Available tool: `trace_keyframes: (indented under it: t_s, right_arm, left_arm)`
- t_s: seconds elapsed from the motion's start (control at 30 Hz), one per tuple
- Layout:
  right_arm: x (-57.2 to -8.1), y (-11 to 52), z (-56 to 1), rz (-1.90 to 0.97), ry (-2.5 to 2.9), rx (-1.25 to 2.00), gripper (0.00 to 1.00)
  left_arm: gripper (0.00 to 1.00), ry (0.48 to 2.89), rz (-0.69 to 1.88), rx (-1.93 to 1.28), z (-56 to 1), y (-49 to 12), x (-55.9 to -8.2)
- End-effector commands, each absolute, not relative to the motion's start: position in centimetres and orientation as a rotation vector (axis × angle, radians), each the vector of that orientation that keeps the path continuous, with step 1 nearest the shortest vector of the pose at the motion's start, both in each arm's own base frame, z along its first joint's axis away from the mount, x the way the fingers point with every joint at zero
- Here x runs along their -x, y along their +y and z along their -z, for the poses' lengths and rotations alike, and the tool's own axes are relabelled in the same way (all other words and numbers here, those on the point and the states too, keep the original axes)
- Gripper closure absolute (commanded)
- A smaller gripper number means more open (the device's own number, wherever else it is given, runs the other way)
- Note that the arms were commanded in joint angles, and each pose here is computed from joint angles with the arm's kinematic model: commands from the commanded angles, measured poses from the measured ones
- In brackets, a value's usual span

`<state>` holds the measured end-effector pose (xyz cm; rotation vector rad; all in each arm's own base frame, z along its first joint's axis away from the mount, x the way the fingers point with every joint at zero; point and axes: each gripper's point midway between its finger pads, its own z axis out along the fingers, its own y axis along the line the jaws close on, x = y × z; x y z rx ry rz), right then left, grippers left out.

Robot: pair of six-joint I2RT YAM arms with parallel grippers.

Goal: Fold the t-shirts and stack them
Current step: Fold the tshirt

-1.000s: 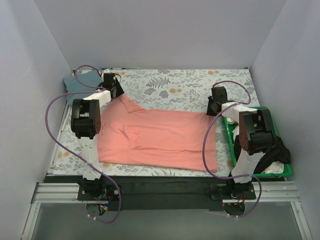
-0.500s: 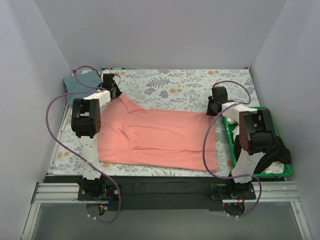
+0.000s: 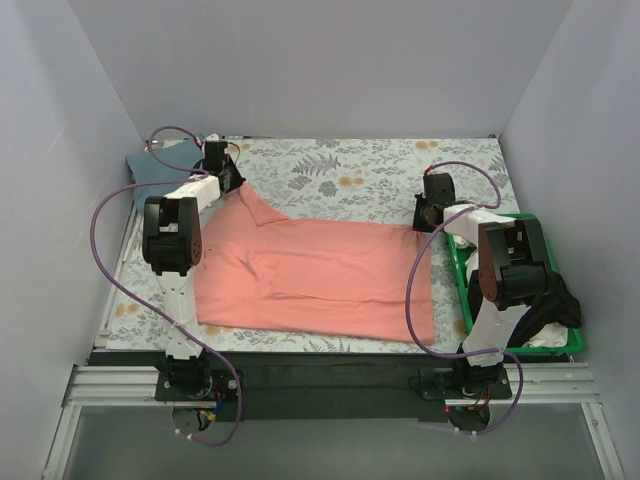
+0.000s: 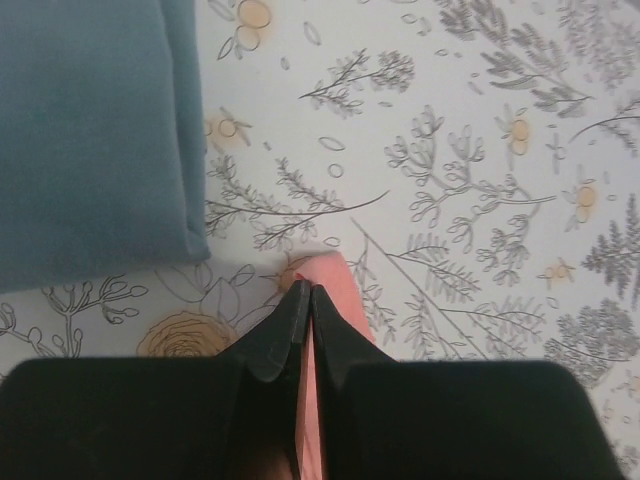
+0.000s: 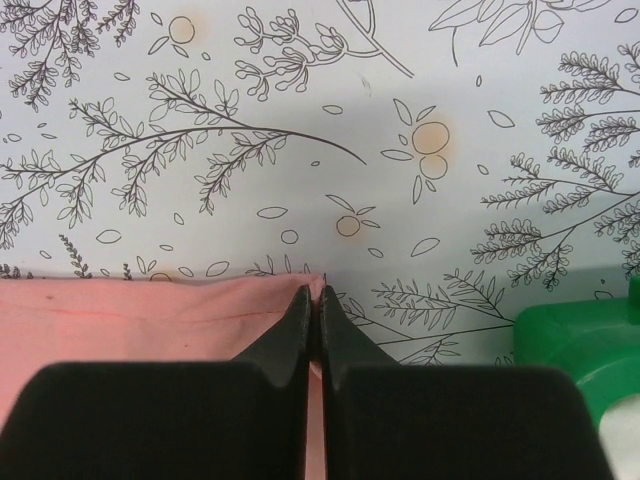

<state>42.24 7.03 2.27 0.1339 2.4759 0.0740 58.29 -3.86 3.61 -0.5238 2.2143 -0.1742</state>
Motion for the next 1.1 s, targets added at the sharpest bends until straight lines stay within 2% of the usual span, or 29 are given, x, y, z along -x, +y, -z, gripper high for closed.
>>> trace_keyframes:
  t_s: [0.0, 0.33, 0.67, 0.77, 0.8, 0.9, 0.93, 1.0, 1.03, 1.07]
  right_arm:
    - [-43.1, 7.1, -4.5, -0.092, 2.419, -0.120, 0.99]
    - [-47.2, 7.5, -6.9, -0.086, 2.342, -0.112, 0.99]
    - [-52.6, 7.7, -11.4, -0.076, 2.240, -0.081, 0.99]
    - [-52.4, 7.4, -11.6, -0.063, 2.238, -0.076, 0.99]
    - [-52.2, 7.4, -11.8, -0.063, 2.235, -0.074, 0.99]
    - [-51.3, 7.0, -11.6, -0.045, 2.241, -0.065, 0.99]
    - [-51.2, 6.9, -11.5, -0.039, 2.242, -0.063, 0.99]
    - [-50.6, 6.7, -11.2, -0.027, 2.251, -0.050, 0.99]
    - [-50.3, 6.8, -11.2, -0.026, 2.253, -0.045, 0.99]
    - [-50.2, 6.5, -11.2, -0.019, 2.251, -0.050, 0.99]
  left_arm:
    - [1.00, 2.135, 0.297, 0.503, -8.8, -4.6, -60.2]
    - [1.00, 2.114, 0.462, 0.485, -10.5, -5.1, -63.0]
    - [1.00, 1.988, 0.607, 0.440, -16.8, -4.3, -67.0]
    - [1.00, 1.994, 0.655, 0.426, -18.1, -5.0, -65.9]
    - [1.00, 2.029, 0.672, 0.436, -16.6, -5.3, -64.9]
    - [1.00, 1.982, 0.723, 0.415, -19.3, -6.0, -62.6]
    - [1.00, 2.002, 0.738, 0.442, -18.9, -6.2, -60.3]
    - [1.00, 1.970, 0.761, 0.424, -19.6, -6.6, -58.8]
    - [1.00, 2.015, 0.760, 0.458, -17.4, -6.6, -56.9]
    - [1.00, 1.975, 0.758, 0.445, -19.6, -6.6, -55.9]
